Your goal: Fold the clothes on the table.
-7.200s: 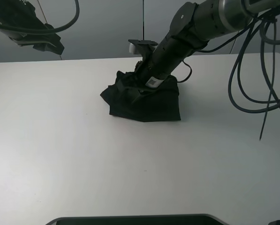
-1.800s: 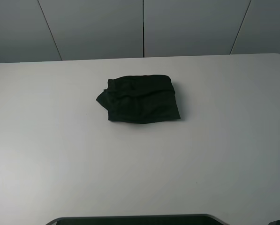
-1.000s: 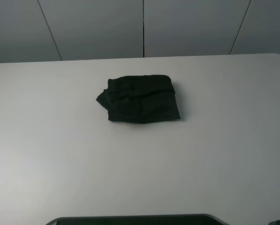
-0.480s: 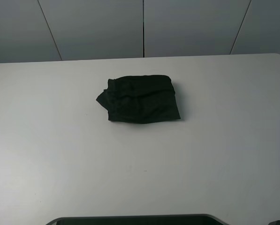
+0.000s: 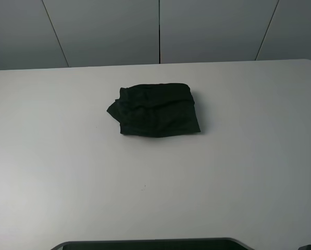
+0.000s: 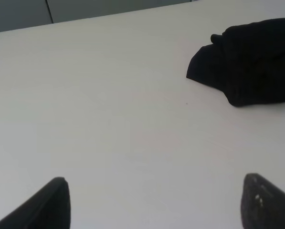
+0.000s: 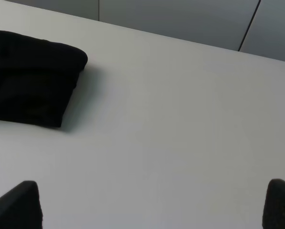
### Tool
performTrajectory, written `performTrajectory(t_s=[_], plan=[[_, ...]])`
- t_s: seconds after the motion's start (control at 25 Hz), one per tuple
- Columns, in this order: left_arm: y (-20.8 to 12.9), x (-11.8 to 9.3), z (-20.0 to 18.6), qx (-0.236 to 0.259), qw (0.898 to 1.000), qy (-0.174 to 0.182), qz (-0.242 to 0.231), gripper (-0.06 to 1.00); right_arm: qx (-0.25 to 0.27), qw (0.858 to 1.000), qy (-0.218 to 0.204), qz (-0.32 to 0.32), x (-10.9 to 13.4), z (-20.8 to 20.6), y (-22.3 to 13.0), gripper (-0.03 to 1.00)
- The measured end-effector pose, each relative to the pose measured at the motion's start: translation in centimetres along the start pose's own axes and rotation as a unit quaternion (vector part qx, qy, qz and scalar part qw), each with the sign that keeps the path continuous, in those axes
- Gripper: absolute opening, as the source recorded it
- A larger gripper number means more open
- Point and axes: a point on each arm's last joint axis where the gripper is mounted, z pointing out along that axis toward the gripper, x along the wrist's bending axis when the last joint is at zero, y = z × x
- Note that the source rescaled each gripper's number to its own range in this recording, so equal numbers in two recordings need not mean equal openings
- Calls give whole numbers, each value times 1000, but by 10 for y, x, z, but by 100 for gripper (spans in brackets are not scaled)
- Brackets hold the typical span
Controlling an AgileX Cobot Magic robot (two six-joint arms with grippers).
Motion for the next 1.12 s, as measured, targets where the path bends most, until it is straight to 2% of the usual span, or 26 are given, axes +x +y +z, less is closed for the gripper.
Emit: performTrajectory(t_s=[0.48,0.56,0.68,0.76,1.12], plan=[[0,0,0,-1,1000,1,0,94,0,1000,0,0,0,0,0,100],[0,0,0,-2,1000,22,-11,94,0,1000,0,0,0,0,0,100],[0,-1,0,-4,996,77,-40,94,1,1000,-7,4,0,0,0,100],[0,-2,0,-5,994,98,-51,94,2,1000,-15,8,0,0,0,100],[0,-2,0,-5,993,107,-54,94,3,1000,-20,11,0,0,0,100]])
